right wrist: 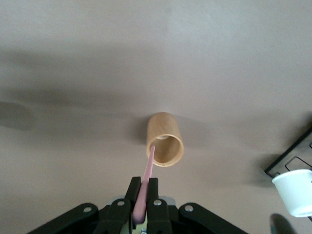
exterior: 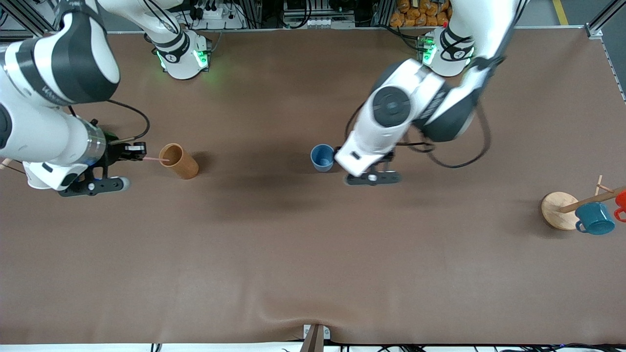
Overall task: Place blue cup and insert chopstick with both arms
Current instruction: 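Carry the blue cup to mid-table with the left gripper and set it down, then release the blue cup while the right gripper brings the chopstick above it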
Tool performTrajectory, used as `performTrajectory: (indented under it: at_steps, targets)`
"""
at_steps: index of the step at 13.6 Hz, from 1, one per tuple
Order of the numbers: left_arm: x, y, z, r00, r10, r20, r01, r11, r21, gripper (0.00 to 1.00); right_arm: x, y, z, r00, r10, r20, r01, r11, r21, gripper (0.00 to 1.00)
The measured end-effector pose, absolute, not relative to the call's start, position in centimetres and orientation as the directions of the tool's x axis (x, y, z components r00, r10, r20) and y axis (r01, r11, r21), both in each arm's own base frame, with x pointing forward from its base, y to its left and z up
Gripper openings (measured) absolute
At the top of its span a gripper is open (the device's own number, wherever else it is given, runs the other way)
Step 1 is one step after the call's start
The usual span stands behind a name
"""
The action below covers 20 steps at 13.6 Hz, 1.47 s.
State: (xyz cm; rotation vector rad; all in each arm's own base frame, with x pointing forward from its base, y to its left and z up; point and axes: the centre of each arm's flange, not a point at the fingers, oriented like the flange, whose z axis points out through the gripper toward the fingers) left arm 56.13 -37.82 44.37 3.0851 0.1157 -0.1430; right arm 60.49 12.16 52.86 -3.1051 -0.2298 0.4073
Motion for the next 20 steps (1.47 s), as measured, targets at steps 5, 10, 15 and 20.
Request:
performTrajectory:
  at_steps: [5,10,15,20]
  targets:
    - [59.1,-26.6,53.1,0.977,0.214,-0.027,0.215,-0.975,0.05,1.0,60.9,20.6,54.3,0.964,0.255,-0.076,0.243,-0.961,-0.134,0.09]
    - [59.5,-16.3,57.4,0.993,0.113,-0.035,0.114,-0.993,0.016,1.0,58.8,32.5,52.7,0.92,0.388,0.055,0.392,-0.908,-0.151,0.09]
    - [58.3,-11.2,60.4,0.999,0.013,-0.037,0.013,-1.0,-0.003,1.0,54.7,41.6,50.8,0.918,0.39,0.075,0.397,-0.904,-0.158,0.09]
    - [54.9,-4.5,65.7,0.999,0.029,-0.024,0.029,-1.0,0.0,1.0,52.7,45.3,49.5,0.905,0.417,0.089,0.426,-0.891,-0.159,0.09]
